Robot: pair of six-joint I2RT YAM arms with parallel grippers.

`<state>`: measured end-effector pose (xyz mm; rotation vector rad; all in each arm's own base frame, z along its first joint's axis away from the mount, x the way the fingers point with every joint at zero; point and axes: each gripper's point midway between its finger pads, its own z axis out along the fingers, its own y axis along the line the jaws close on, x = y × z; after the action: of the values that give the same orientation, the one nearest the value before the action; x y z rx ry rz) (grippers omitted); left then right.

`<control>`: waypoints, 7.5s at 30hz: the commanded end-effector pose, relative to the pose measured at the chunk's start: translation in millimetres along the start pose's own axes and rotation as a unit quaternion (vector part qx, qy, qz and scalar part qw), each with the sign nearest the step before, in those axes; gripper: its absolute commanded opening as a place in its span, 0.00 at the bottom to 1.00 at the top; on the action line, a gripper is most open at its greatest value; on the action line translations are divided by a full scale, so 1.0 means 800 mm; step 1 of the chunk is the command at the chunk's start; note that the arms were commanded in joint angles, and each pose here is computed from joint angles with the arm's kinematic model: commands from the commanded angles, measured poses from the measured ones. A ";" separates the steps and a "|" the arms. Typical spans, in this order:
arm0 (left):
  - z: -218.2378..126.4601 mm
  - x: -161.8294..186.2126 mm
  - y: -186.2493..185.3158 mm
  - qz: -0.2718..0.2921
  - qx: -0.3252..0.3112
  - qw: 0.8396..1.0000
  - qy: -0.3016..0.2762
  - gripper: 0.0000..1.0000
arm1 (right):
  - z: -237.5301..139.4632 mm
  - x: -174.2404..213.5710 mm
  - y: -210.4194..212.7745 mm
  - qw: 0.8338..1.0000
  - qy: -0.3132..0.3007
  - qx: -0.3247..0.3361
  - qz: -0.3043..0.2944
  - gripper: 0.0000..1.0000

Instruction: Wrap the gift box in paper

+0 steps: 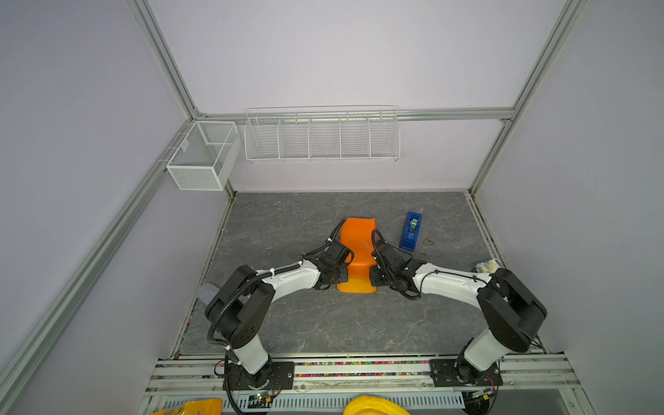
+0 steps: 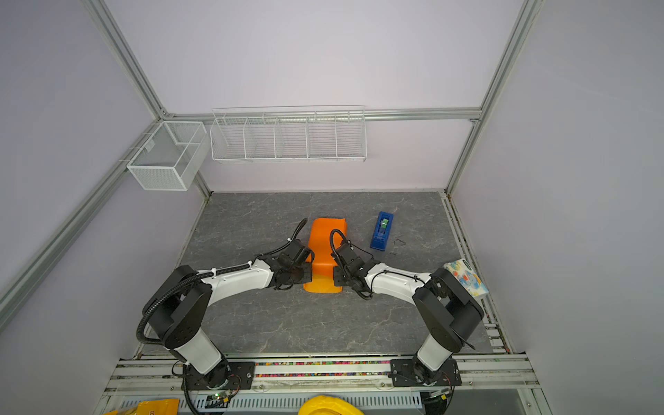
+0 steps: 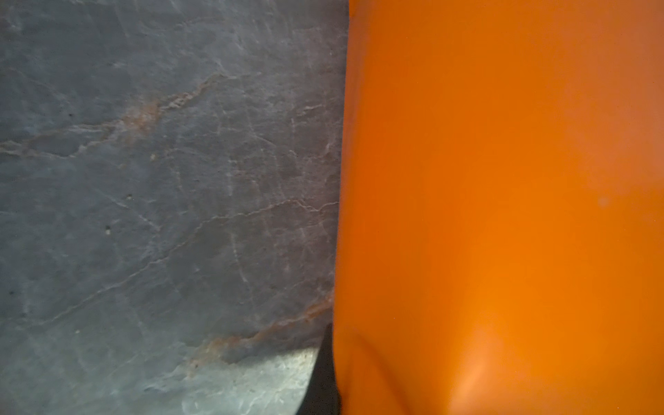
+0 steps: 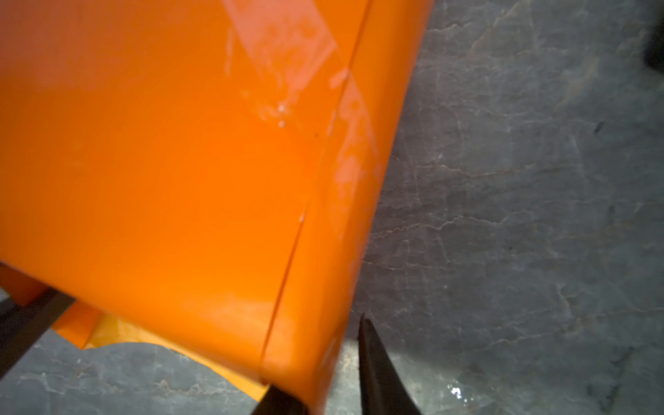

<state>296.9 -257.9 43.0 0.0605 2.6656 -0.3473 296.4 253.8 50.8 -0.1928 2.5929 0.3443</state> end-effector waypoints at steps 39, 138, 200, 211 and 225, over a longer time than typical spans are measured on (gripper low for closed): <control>0.001 0.001 0.007 -0.005 -0.015 1.000 -0.001 0.06 | 0.025 -0.030 0.006 0.999 -0.006 0.032 0.022 0.46; 0.039 0.012 -0.030 -0.231 0.192 0.953 0.041 0.12 | 0.022 -0.021 0.019 0.999 0.014 -0.006 0.046 0.22; 0.044 0.018 -0.022 -0.230 0.173 0.956 0.051 0.11 | 0.069 -0.025 0.059 0.980 0.030 -0.152 0.123 0.12; 0.043 0.014 -0.025 -0.228 0.176 0.956 0.048 0.12 | 0.072 -0.019 0.070 0.973 0.031 -0.189 0.129 0.12; 0.040 0.009 -0.022 -0.224 0.165 0.960 0.042 0.12 | 0.062 -0.027 0.092 0.966 0.011 -0.232 0.116 0.12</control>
<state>304.3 -290.6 25.7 -0.4153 2.6159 -1.0247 323.9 331.9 32.3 -0.0397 2.5404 0.9986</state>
